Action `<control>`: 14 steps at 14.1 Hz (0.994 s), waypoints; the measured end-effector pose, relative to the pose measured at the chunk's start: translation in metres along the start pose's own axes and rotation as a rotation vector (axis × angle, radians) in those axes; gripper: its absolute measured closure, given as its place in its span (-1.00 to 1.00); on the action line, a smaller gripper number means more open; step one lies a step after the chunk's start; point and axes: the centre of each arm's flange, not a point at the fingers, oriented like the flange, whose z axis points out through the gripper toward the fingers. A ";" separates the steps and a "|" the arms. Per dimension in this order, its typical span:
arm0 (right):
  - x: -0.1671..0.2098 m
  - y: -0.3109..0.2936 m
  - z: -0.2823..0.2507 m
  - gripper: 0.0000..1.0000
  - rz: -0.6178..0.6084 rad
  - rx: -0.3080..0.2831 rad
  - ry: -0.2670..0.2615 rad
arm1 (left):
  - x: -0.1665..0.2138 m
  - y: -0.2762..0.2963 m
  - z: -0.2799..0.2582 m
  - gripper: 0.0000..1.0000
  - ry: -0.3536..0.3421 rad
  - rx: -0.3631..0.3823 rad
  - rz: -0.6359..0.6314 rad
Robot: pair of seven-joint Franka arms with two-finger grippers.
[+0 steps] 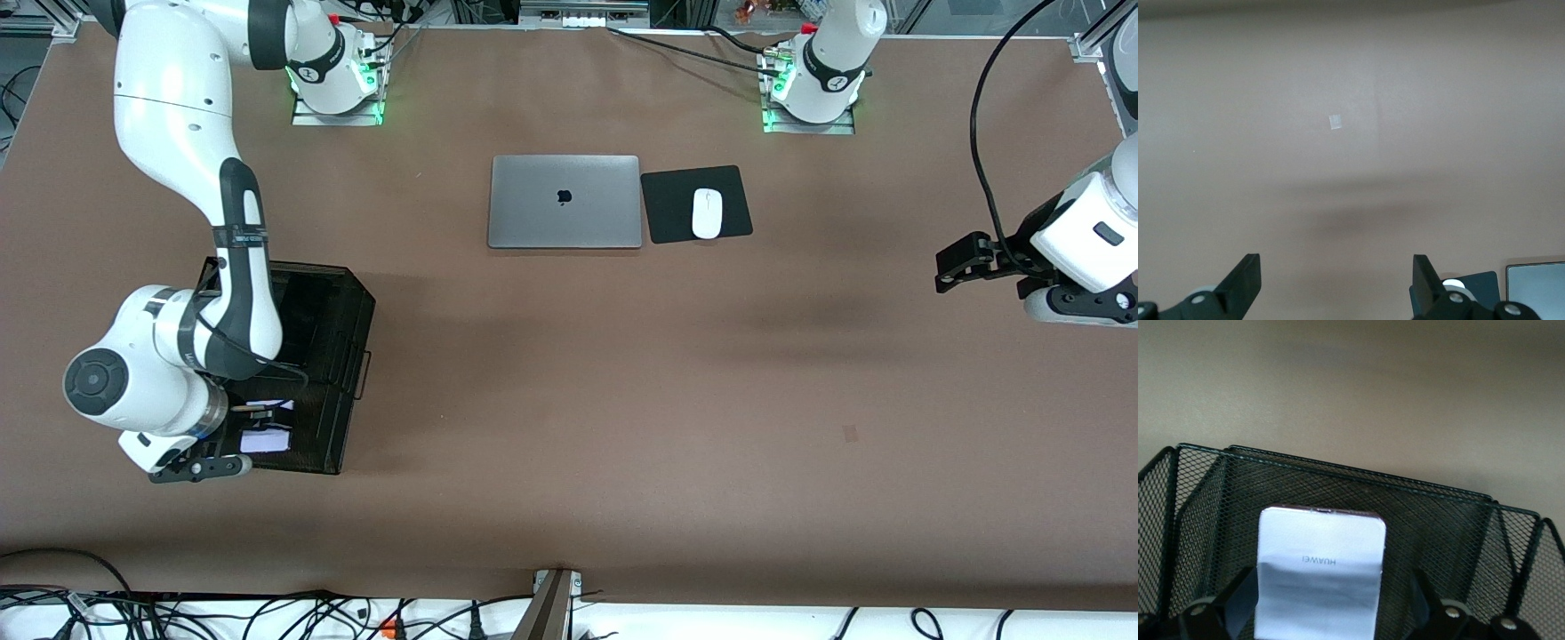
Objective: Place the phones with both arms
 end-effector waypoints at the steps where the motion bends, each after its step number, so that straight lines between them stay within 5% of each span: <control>1: -0.001 0.003 -0.007 -1.00 0.005 0.004 -0.012 | 0.000 -0.001 0.000 -1.00 -0.001 0.000 -0.001; 6: -0.025 0.022 -0.122 -1.00 0.005 0.023 -0.089 | -0.007 0.009 -0.006 -1.00 -0.008 0.000 0.016; 9: -0.054 0.016 -0.195 -1.00 -0.007 0.020 -0.117 | -0.026 0.005 -0.009 -1.00 0.054 0.011 0.017; 14: -0.113 0.024 -0.237 -1.00 0.020 -0.005 -0.137 | -0.070 -0.005 -0.005 -1.00 0.043 0.030 0.066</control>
